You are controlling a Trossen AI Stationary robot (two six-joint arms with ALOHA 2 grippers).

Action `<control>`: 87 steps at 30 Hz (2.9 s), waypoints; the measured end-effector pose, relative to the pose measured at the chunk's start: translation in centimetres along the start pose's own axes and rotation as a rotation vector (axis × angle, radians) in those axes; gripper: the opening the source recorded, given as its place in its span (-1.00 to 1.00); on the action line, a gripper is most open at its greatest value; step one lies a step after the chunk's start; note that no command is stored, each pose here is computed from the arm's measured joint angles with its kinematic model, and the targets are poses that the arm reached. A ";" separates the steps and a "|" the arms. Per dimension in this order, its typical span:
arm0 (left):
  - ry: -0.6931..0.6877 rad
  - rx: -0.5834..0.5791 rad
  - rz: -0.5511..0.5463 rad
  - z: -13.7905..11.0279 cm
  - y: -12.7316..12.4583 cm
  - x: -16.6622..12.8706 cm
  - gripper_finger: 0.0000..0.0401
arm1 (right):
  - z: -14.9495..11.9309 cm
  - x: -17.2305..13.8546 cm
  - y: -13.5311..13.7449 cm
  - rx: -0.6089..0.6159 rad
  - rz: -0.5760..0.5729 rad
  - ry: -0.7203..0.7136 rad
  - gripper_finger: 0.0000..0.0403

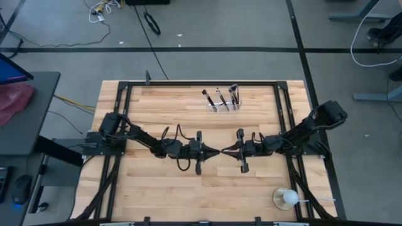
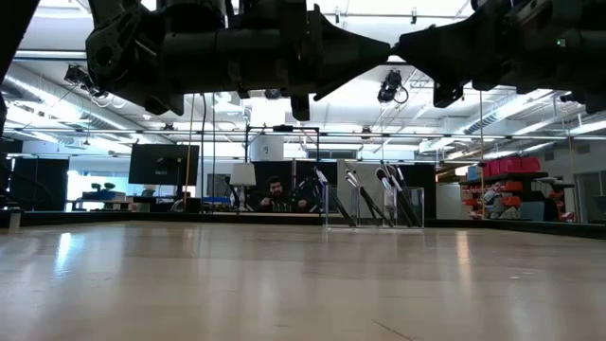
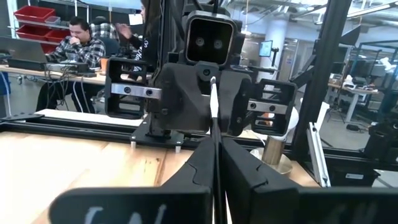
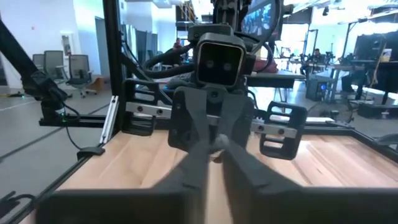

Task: Put items in baskets/containers
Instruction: Put the black eyeshadow brush into the transparent organizer, then return to Home Position

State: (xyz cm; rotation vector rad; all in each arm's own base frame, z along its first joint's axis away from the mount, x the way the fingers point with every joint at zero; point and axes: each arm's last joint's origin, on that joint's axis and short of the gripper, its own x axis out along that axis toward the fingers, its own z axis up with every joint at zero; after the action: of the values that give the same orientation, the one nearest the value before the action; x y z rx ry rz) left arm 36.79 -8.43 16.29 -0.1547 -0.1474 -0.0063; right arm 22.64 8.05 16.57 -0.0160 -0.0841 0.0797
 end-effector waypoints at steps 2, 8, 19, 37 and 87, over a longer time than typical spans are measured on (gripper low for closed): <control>0.000 0.000 0.002 0.0 0.0 0.0 -0.86 | 0.0 0.0 0.0 0.000 0.002 0.000 -0.90; 0.007 -0.002 0.033 -0.1 0.1 0.0 -0.63 | 0.0 0.0 0.0 0.039 -0.002 0.001 -0.92; 0.267 0.005 0.175 -2.8 0.9 -0.4 -0.16 | 2.0 -0.9 -1.0 0.058 -0.227 0.165 -0.98; 0.343 -0.046 0.280 -3.7 1.2 -0.8 -0.07 | 12.7 1.9 -13.4 -0.067 -0.640 0.774 -0.99; 0.352 -0.036 0.280 -3.8 1.2 -0.9 -0.07 | 7.9 3.4 -24.5 0.110 -0.572 0.751 -0.51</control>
State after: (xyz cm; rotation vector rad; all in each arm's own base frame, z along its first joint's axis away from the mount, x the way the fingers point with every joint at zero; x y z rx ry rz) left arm 36.49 -7.87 12.27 -0.2066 0.2268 0.2413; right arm 27.24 -16.01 25.15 0.0881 0.6658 -0.4948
